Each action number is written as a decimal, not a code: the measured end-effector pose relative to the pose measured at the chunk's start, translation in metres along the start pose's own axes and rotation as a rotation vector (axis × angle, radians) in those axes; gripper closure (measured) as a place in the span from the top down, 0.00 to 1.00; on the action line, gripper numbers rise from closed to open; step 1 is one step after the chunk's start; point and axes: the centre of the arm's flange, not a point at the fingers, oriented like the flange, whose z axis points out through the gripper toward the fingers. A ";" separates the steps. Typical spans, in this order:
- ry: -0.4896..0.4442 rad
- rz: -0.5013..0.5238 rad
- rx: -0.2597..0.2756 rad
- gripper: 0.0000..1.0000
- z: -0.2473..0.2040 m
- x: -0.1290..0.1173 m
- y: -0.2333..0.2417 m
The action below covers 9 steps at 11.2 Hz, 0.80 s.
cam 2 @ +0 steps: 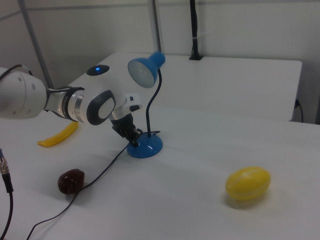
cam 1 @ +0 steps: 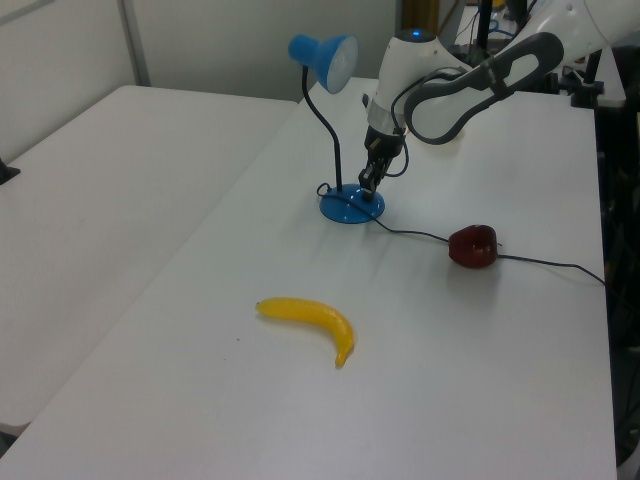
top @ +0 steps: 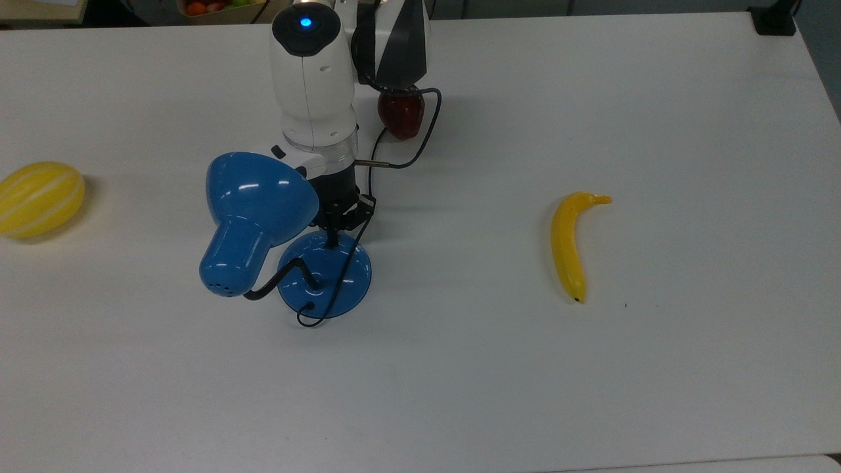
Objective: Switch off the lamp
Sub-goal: 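Lower the gripper and press the switch on the lamp base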
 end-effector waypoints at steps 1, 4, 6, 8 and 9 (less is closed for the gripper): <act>0.000 0.010 0.000 0.01 0.000 0.000 0.000; -0.002 0.040 0.000 0.01 0.001 -0.001 0.000; -0.003 0.060 0.000 0.01 0.001 -0.001 0.000; -0.004 0.067 0.001 0.01 0.001 -0.002 0.000; -0.004 0.068 0.001 0.01 0.001 -0.002 0.000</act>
